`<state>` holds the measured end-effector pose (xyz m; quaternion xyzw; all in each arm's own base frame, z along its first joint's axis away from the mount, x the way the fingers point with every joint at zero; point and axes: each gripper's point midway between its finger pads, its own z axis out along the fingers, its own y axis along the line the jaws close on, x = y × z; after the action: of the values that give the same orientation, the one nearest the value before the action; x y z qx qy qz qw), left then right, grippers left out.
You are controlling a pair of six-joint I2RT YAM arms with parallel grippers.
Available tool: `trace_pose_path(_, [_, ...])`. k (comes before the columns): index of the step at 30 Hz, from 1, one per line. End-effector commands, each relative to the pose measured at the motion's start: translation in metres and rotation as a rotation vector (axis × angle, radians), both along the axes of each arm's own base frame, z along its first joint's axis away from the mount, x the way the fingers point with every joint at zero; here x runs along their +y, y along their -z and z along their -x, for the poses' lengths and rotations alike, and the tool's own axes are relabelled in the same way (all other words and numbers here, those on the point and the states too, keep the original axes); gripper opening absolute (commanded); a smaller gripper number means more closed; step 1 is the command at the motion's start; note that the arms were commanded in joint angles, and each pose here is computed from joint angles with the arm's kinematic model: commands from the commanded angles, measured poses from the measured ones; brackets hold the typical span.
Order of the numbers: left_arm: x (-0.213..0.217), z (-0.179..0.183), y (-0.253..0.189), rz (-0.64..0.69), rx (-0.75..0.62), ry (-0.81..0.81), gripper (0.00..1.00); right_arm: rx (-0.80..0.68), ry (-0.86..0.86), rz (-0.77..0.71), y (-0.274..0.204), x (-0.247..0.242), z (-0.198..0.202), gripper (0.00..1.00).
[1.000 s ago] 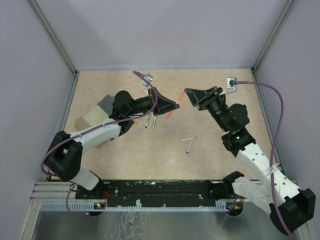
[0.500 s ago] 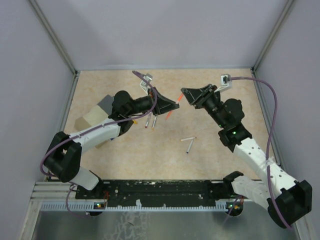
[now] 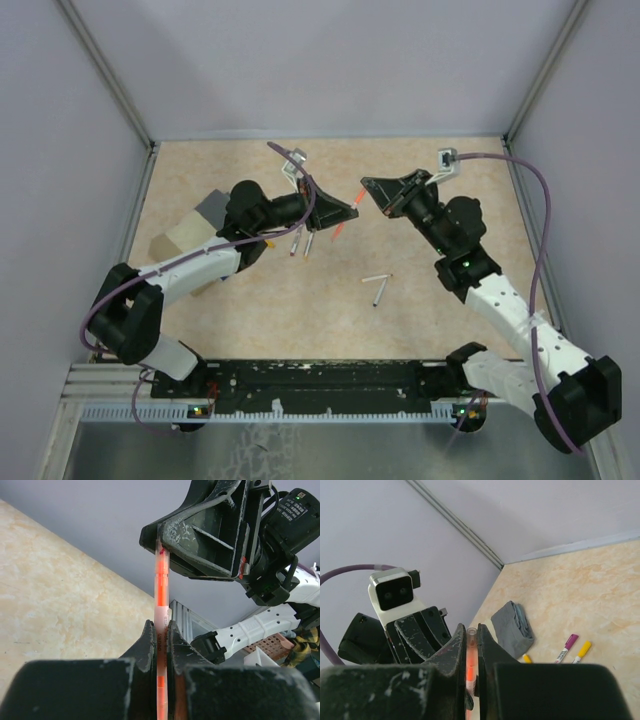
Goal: Insert the pens into the pen caps
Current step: Press the pen cap onto the pen.
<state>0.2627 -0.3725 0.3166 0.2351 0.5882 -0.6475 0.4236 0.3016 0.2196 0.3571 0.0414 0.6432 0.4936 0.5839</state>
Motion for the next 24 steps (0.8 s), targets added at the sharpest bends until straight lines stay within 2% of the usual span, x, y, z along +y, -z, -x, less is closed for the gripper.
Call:
trace_pose_path(1, [0.004, -0.003, -0.039, 0.068, -0.101, -0.056, 0.00, 0.035, -0.124, 0.079, 0.029, 0.021, 0.022, 0.00])
trace_pose_path(9, [0.010, -0.006, -0.072, 0.096, -0.200, -0.121, 0.00, 0.177, -0.178, 0.191, 0.096, 0.040, 0.054, 0.00])
trace_pose_path(24, [0.022, -0.009, -0.128, 0.211, -0.291, -0.209, 0.00, 0.352, -0.326, 0.256, 0.189, 0.081, 0.126, 0.00])
